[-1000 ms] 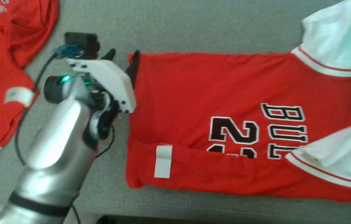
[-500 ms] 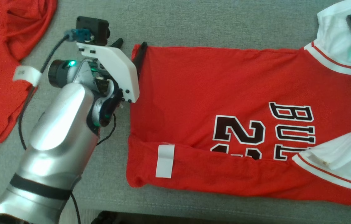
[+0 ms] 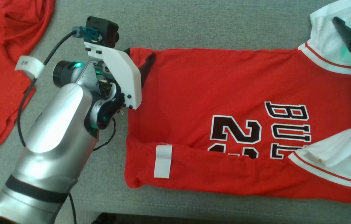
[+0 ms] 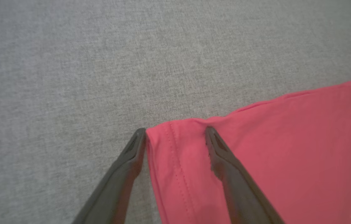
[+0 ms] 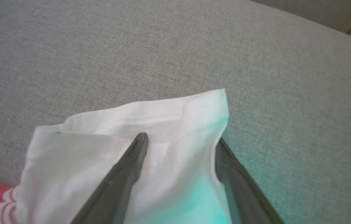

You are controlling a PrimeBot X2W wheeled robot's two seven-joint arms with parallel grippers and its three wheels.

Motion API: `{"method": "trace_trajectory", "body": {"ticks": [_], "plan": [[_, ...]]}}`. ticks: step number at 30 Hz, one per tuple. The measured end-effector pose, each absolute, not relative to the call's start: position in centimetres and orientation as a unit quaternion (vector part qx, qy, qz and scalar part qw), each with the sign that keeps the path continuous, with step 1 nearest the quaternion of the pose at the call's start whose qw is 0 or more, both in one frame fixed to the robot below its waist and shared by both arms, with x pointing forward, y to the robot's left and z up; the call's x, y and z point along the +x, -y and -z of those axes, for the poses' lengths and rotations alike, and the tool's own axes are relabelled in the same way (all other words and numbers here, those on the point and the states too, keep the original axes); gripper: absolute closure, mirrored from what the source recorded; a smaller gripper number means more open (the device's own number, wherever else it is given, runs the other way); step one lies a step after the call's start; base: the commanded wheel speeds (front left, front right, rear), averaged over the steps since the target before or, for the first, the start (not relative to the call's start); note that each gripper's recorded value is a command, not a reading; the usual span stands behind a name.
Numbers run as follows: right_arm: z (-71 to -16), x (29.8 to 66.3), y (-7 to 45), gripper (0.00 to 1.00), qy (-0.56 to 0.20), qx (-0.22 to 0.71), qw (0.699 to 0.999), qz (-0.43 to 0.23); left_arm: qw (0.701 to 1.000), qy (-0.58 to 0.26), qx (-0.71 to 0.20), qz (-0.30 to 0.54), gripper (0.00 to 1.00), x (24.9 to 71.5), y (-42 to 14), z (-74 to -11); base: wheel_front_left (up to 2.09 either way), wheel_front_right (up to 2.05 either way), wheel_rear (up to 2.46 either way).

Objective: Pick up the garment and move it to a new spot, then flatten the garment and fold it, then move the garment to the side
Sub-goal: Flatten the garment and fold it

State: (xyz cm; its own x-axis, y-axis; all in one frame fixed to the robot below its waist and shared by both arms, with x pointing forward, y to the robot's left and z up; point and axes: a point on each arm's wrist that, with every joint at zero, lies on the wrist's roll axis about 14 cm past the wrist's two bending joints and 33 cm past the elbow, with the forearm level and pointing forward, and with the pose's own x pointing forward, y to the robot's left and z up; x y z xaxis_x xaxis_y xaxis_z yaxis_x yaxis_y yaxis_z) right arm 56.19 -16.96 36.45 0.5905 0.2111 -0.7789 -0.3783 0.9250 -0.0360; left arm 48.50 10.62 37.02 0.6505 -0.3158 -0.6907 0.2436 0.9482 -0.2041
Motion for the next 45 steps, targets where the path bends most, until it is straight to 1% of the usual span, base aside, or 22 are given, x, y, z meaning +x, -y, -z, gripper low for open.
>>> {"method": "trace_trajectory", "body": {"ticks": [1, 2, 3, 4, 7, 10, 14, 17, 20, 24, 26, 28, 32, 35, 41, 45], "plan": [[-36.4, 56.3, 16.9, 0.0, -0.421, -0.1, 0.886, -0.167, 0.907, -0.39, -0.046, 0.153, 0.0, 48.5, -10.6, -36.9, 0.0, 0.0, 0.0], [-36.3, 56.3, 16.8, 0.05, -0.422, -0.101, 0.885, -0.169, 0.907, -0.391, -0.046, 0.152, 0.43, 48.5, -10.6, -36.8, 0.0, 0.0, 0.0], [-36.3, 56.2, 16.7, 0.75, -0.422, -0.102, 0.884, -0.171, 0.906, -0.391, -0.047, 0.153, 0.97, 48.6, -10.6, -36.8, 0.0, 0.0, 0.0], [-36.3, 56.3, 16.6, 1.0, -0.42, -0.1, 0.885, -0.174, 0.906, -0.391, -0.046, 0.153, 1.0, 48.6, -10.6, -36.7, 0.0, 0.0, 0.0], [-36.3, 56.6, 16.2, 1.0, -0.409, -0.091, 0.89, -0.179, 0.905, -0.394, -0.047, 0.155, 1.0, 48.7, -10.4, -36.5, 0.0, 0.0, 0.0], [-37.1, 57.5, 16.6, 1.0, -0.377, -0.089, 0.906, -0.171, 0.908, -0.387, -0.048, 0.154, 1.0, 48.8, -10.5, -36.8, 0.0, 0.0, 0.0], [-40.3, 60.2, 17.4, 1.0, -0.309, -0.083, 0.935, -0.151, 0.921, -0.363, -0.058, 0.13, 1.0, 49.7, -11.4, -37.6, 0.0, 0.0, 0.0], [-43.0, 61.6, 17.8, 1.0, -0.266, -0.077, 0.951, -0.141, 0.93, -0.341, -0.076, 0.117, 1.0, 50.4, -12.0, -39.0, 0.0, 0.0, 0.0], [-44.4, 61.5, 18.0, 1.0, -0.252, -0.078, 0.955, -0.139, 0.938, -0.312, -0.092, 0.118, 1.0, 51.1, -11.9, -40.9, 0.0, 0.0, 0.0], [-45.8, 60.5, 17.5, 1.0, -0.231, -0.088, 0.956, -0.158, 0.948, -0.271, -0.111, 0.125, 1.0, 51.6, -11.2, -43.3, 0.0, 0.0, 0.0], [-46.6, 59.4, 17.6, 1.0, -0.215, -0.098, 0.957, -0.166, 0.949, -0.257, -0.129, 0.126, 1.0, 50.9, -11.0, -44.1, 0.0, 0.0, 0.0], [-46.6, 57.6, 18.0, 1.0, -0.216, -0.102, 0.955, -0.175, 0.948, -0.251, -0.147, 0.126, 1.0, 49.6, -10.9, -44.4, 0.0, 0.0, 0.0], [-46.2, 53.2, 18.7, 1.0, -0.225, -0.094, 0.951, -0.188, 0.945, -0.259, -0.148, 0.136, 1.0, 46.7, -10.6, -44.0, 0.0, 0.0, 0.0], [-47.2, 50.4, 20.0, 1.0, -0.222, -0.091, 0.954, -0.18, 0.943, -0.258, -0.148, 0.146, 1.0, 45.1, -10.3, -44.5, 0.0, 0.0, 0.0], [-45.8, 44.0, 21.5, 1.0, -0.271, -0.074, 0.946, -0.163, 0.94, -0.262, -0.151, 0.156, 1.0, 42.9, -9.9, -44.9, 0.0, 0.0, 0.0], [-44.7, 41.1, 22.2, 1.0, -0.295, -0.075, 0.941, -0.145, 0.936, -0.272, -0.156, 0.16, 1.0, 41.6, -9.6, -44.7, 0.0, 0.0, 0.0]]}}
